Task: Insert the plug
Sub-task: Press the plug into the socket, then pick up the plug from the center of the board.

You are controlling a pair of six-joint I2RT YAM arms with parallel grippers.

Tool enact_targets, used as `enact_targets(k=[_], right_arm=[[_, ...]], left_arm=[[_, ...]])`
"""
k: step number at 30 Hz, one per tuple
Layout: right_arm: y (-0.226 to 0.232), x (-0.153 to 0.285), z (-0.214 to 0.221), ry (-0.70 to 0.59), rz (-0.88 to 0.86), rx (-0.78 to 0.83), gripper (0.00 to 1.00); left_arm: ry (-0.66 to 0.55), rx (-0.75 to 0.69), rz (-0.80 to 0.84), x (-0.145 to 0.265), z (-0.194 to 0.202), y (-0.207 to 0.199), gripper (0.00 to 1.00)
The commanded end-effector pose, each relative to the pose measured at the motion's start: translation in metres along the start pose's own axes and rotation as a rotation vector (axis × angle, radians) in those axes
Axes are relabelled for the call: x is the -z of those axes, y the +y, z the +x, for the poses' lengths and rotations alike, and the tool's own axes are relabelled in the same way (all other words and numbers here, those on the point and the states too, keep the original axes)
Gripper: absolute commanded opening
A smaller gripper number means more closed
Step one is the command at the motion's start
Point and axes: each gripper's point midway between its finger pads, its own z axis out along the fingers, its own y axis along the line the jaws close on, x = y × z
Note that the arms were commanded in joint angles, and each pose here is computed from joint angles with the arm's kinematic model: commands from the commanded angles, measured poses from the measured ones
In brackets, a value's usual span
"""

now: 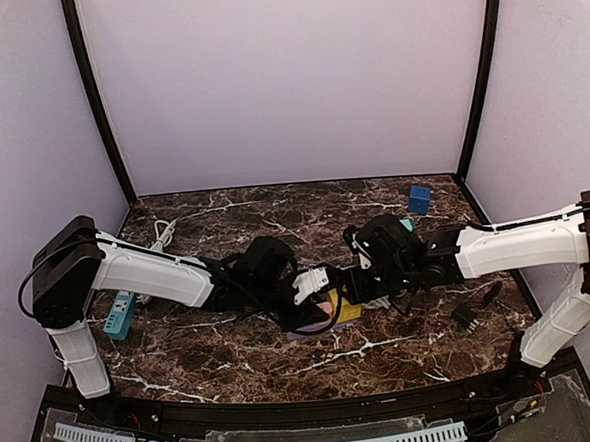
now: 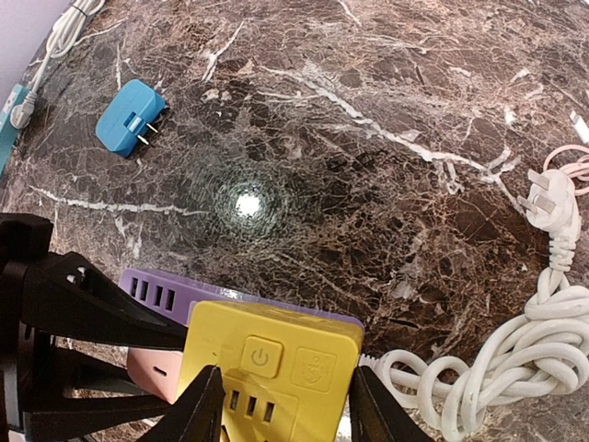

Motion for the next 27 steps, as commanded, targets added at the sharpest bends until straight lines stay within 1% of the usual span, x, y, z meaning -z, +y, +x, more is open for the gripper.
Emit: enact_targets(k=[1, 2, 4, 6, 11, 18, 21, 23, 24, 25, 27], right_arm=[[0.020, -0.010, 0.062, 0.208, -0.086, 0.058, 0.46], [0.019, -0.010, 0.062, 0.205, -0.083, 0.057, 0.46], [0.017, -0.009, 0.061, 0.200, -0.071, 0.057, 0.46], [0.016, -0.008, 0.061, 0.202, -0.066, 0.058, 0.46], [0.012, -0.005, 0.052, 0.172, -0.033, 0.068, 0.47], [0.010, 0.006, 0.030, 0.120, 0.013, 0.101, 0.53], [0.006, 0.019, 0.010, 0.063, 0.035, 0.117, 0.56], [0.002, 0.032, -0.007, 0.011, 0.045, 0.131, 0.57], [0.000, 0.040, -0.016, -0.016, 0.051, 0.135, 0.57], [-0.003, 0.048, -0.026, -0.048, 0.055, 0.135, 0.58], [-0.012, 0.064, -0.042, -0.104, 0.064, 0.130, 0.59]], left_arm=[[0.245, -0.057, 0.003, -0.025, 0.076, -0.013, 0.37], [0.238, -0.065, -0.006, -0.024, 0.072, -0.011, 0.39], [0.229, -0.077, -0.019, -0.021, 0.067, -0.008, 0.48], [0.219, -0.091, -0.036, -0.018, 0.062, -0.005, 0.52], [0.192, -0.116, -0.043, -0.009, 0.051, -0.004, 0.56], [0.112, -0.148, -0.038, 0.017, 0.026, -0.009, 0.70], [0.039, -0.171, -0.024, 0.040, 0.005, -0.012, 0.74], [-0.004, -0.146, 0.010, 0.056, -0.005, -0.014, 0.75], [-0.005, -0.124, 0.029, 0.062, -0.005, -0.015, 0.75], [-0.039, -0.108, 0.041, 0.075, -0.013, -0.013, 0.76], [-0.054, -0.054, 0.024, 0.090, -0.014, -0.003, 0.76]])
